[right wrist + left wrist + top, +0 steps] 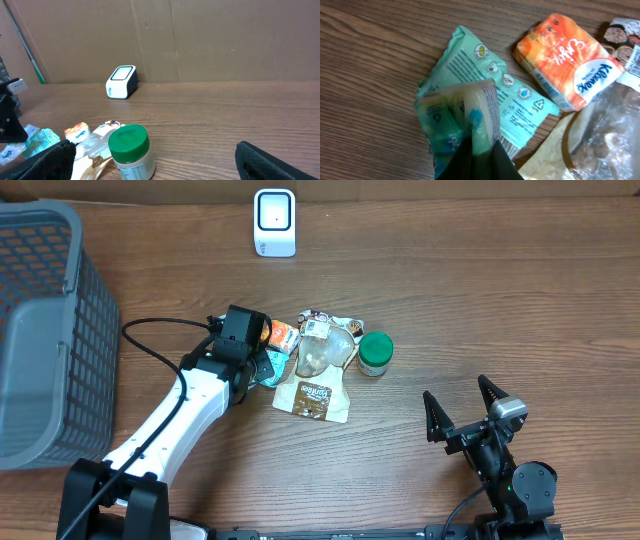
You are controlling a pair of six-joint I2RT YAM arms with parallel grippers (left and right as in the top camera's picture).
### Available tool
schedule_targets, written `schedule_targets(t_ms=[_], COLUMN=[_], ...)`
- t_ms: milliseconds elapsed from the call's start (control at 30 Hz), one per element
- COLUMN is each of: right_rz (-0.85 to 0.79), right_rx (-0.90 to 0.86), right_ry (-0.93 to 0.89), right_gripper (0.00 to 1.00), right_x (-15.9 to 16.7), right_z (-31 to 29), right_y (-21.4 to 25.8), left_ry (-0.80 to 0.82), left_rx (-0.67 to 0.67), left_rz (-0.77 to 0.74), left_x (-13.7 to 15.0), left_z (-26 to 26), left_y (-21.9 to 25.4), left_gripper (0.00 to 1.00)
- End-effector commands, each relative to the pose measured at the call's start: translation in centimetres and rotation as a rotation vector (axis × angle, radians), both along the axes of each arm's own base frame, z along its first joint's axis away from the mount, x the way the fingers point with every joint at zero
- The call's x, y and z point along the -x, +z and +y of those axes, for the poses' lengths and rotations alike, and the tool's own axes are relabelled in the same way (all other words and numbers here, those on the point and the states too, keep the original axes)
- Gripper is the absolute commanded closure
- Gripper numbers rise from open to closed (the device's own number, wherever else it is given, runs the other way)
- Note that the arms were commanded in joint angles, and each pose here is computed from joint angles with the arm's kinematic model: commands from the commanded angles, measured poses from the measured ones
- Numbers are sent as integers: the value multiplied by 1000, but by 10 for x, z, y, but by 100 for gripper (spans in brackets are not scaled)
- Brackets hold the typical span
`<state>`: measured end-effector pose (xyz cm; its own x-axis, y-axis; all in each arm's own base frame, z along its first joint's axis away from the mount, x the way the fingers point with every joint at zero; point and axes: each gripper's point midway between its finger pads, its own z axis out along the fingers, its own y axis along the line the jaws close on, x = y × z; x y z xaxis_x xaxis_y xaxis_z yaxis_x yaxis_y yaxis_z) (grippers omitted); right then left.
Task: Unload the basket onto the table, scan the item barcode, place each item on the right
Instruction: 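Carry the teal tissue pack with the left gripper onto the mint-green pack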
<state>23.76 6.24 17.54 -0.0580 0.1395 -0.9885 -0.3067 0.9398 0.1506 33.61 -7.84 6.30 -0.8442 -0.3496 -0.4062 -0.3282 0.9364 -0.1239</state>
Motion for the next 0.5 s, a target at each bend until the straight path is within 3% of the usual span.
schedule_targets(t_ms=[0,467], right_rz=[-7,-7], right_rx=[1,1], right_ry=[-1,-1], right_gripper=[0,0], right_x=[0,0], right_z=[-1,-1], right_y=[-1,-1], left_ry=[44,-81], left_rx=[-60,-151], left_rz=[-6,69], left_x=[1,-1], left_z=[12,14], left_y=[-5,-38], left_gripper=[96,96])
